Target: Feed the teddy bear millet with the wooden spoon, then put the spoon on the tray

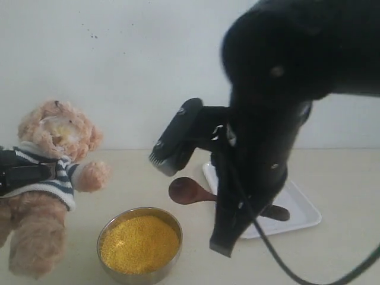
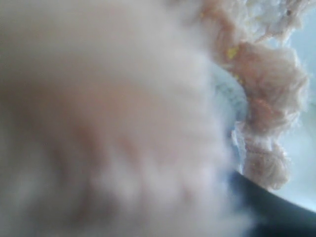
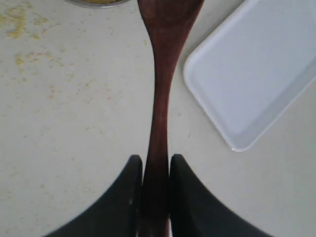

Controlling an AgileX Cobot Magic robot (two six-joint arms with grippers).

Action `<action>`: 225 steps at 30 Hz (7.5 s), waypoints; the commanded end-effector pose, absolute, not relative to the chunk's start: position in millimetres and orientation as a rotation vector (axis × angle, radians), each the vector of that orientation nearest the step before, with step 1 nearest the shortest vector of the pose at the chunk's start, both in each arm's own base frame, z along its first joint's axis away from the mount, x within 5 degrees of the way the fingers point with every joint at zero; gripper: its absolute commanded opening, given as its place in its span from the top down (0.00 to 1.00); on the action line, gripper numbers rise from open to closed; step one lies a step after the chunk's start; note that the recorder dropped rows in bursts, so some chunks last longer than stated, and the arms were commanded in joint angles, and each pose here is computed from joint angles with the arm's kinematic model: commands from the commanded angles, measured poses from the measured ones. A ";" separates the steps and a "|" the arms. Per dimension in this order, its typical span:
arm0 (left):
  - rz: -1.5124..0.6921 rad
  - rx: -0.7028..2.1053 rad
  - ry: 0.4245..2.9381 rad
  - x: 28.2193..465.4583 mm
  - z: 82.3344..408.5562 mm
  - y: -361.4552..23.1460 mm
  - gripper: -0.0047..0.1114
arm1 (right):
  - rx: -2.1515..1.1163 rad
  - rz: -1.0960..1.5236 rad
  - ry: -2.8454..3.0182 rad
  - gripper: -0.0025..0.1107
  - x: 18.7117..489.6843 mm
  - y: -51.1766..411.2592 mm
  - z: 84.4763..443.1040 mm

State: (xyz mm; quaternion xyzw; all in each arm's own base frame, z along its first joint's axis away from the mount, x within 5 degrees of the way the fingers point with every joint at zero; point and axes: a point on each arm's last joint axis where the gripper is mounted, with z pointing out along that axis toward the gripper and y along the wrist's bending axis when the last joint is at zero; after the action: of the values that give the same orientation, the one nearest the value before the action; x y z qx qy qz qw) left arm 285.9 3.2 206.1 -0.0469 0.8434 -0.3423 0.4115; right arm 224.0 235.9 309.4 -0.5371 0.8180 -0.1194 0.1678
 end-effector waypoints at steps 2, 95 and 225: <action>-0.729 -0.109 2.139 290.2 202.2 10.9 0.93 | -1.621 -0.545 2.177 0.98 223.9 278.0 294.9; -0.852 -0.174 2.300 213.7 192.1 -3.4 0.93 | -1.361 0.441 2.660 0.98 284.4 272.8 234.9; -1.466 -0.637 2.317 170.2 133.7 -33.3 0.93 | -1.742 -0.236 1.931 0.98 218.2 337.6 266.5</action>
State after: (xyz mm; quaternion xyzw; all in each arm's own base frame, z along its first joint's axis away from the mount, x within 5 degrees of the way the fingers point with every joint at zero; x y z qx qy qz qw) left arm 168.4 -32.2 129.6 -0.2301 0.8223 -0.4966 0.1559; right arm 219.2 339.0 262.0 -0.6459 0.7146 -0.0861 0.2546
